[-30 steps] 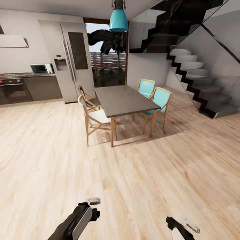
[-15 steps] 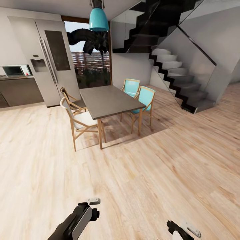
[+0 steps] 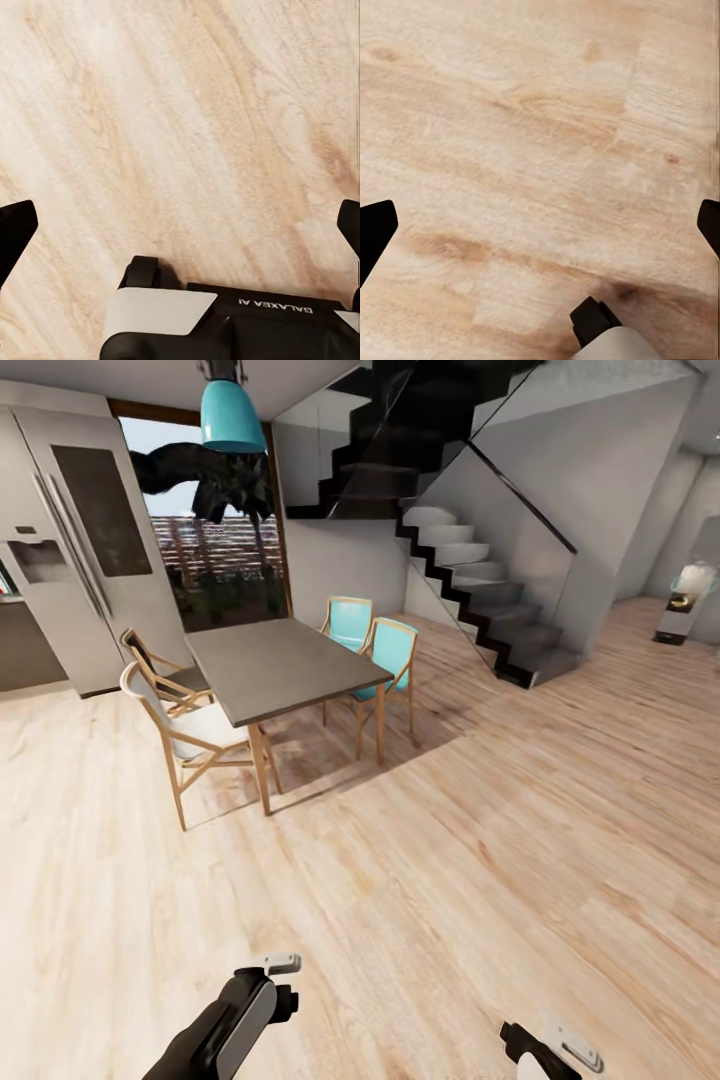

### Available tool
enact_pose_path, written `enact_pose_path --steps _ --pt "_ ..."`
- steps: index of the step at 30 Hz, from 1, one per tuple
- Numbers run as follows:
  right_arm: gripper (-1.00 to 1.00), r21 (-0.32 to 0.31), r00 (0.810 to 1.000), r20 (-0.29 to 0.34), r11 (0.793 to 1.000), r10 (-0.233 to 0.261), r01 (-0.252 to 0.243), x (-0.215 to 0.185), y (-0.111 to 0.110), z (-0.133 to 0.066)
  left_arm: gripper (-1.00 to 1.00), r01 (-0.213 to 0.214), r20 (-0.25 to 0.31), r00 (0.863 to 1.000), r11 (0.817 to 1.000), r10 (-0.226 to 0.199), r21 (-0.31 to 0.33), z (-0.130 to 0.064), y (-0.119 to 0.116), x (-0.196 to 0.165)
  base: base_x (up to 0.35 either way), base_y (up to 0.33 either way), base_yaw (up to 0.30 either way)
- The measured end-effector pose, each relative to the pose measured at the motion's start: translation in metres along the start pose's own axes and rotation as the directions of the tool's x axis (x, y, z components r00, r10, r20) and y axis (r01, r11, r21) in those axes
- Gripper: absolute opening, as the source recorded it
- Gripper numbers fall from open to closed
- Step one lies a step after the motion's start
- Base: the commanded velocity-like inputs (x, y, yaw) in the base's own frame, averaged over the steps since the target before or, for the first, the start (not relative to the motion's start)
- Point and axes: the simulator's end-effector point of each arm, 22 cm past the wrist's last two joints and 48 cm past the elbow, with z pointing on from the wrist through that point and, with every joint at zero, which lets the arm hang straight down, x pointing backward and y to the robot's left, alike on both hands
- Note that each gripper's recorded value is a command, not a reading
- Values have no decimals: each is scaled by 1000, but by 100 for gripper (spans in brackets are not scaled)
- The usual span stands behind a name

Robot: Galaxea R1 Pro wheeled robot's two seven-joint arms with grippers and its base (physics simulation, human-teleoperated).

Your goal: Place each of the two pumpkins and all three candles from the living room inside a cabinet in the living room (use any cabinet), then make sure every cabinet is closed, and position the cauldron so it is next to a table in the living room.

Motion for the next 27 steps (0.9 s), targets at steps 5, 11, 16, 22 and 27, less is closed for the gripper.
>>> enact_pose_path --steps 5,11,16,22,27 --pt "100 -1 1000 0 1000 -2 2 -3 0 -7 100 8 12 1000 1000 -8 -4 -6 5 -5 0 0 -285" --pt "100 -2 1000 0 1000 -3 3 -3 0 -8 100 15 44 999 999 -13 -35 -5 43 -29 0 0 -285" --pt "100 4 1000 -6 1000 -5 5 0 -2 -7 100 14 48 999 1000 -13 -16 -4 43 -31 129 0 -285" --pt "100 9 1000 -8 1000 -14 14 3 -4 -7 100 15 52 999 1000 -14 -15 -4 43 -33 313 0 -215" --pt "100 8 1000 -7 1000 -15 15 3 -4 -7 100 14 53 998 1000 -13 -15 -5 43 -33 329 0 -23"
